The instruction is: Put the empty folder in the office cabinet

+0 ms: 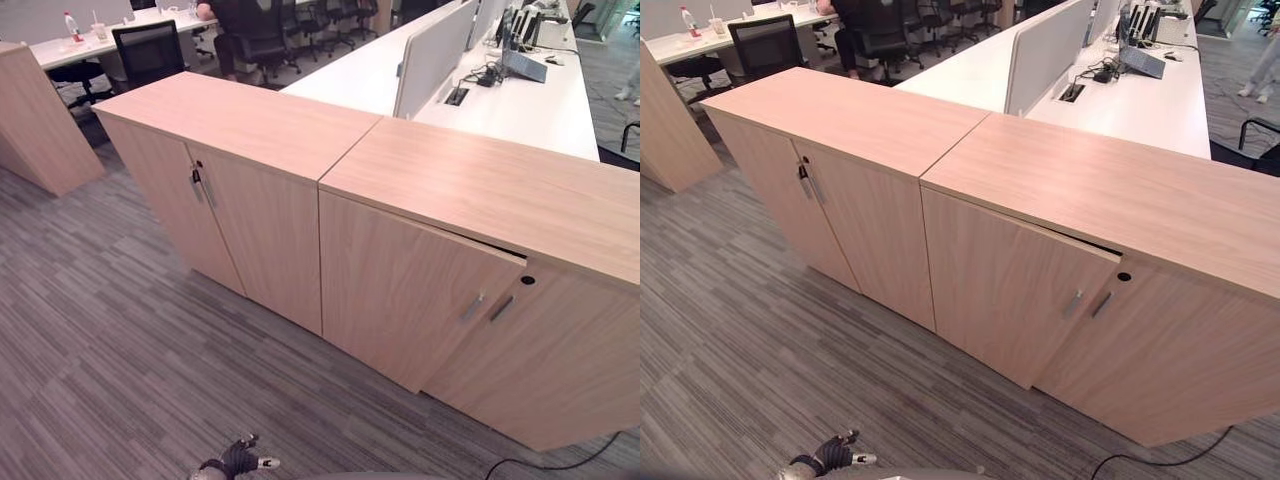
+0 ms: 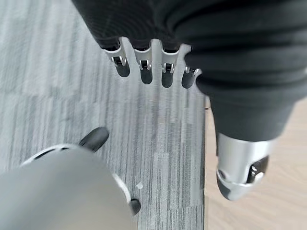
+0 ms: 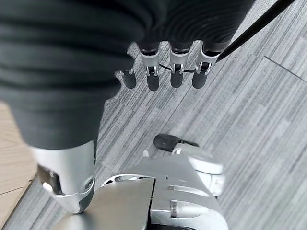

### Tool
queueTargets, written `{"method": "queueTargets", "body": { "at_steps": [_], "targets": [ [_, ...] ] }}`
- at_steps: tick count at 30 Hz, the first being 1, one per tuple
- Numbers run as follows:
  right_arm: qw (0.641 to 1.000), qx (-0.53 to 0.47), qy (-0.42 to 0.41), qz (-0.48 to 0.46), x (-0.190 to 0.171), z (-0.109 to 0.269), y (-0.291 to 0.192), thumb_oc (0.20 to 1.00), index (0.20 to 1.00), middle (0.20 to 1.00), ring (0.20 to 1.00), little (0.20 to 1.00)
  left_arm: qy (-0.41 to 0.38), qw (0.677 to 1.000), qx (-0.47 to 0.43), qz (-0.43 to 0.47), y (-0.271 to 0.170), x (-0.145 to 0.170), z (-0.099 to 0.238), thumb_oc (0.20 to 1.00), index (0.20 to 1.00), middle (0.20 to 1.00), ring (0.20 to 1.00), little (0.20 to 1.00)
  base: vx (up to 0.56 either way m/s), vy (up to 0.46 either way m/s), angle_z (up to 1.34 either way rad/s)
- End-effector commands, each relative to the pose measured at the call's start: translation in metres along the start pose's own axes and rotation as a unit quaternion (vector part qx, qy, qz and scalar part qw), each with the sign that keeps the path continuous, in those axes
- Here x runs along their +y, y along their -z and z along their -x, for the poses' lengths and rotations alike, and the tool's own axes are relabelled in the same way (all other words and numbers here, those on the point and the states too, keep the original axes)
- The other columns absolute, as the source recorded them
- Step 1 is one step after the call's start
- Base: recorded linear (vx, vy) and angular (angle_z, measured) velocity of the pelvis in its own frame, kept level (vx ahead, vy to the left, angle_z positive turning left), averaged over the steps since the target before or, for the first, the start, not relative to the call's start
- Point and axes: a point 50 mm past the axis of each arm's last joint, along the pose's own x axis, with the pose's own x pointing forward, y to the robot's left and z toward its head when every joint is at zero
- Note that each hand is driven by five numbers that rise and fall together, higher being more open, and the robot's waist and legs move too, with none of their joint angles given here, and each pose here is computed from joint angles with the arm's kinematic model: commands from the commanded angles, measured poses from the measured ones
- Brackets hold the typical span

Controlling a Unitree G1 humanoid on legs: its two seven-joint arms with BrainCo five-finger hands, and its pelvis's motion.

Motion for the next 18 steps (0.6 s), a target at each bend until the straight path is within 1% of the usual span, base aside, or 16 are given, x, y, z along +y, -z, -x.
{"method": "queueTargets", "body": {
  "at_steps": [1,8,13,18],
  "targets": [
    [1.000,-0.017,-0.003,0.026,0.0058,-0.0009,-0.0195,1.000,1.000,1.000,1.000,1.000,-0.009,1.000,-0.010,-0.012,-0.0092,0.0063,-0.0034,1.000,1.000,1.000,1.000,1.000,0.00,0.000,0.00],
    [1.000,-0.019,0.002,0.020,0.0053,-0.0009,-0.0211,1.000,1.000,1.000,1.000,1.000,-0.014,1.000,-0.008,-0.001,-0.0104,0.0040,-0.0045,1.000,1.000,1.000,1.000,1.000,0.00,0.000,0.00],
    [0.999,-0.017,0.008,0.026,0.0006,-0.0006,-0.0174,1.000,1.000,1.000,1.000,1.000,-0.014,1.000,-0.002,-0.007,-0.0059,0.0028,-0.0035,1.000,1.000,1.000,1.000,1.000,0.00,0.001,-0.02],
    [1.000,-0.012,0.006,0.023,-0.0002,-0.0006,-0.0161,1.000,1.000,1.000,1.000,1.000,-0.009,1.000,-0.009,-0.009,-0.0102,0.0011,-0.0044,1.000,1.000,1.000,1.000,1.000,0.00,0.000,-0.01]
  ]
}}
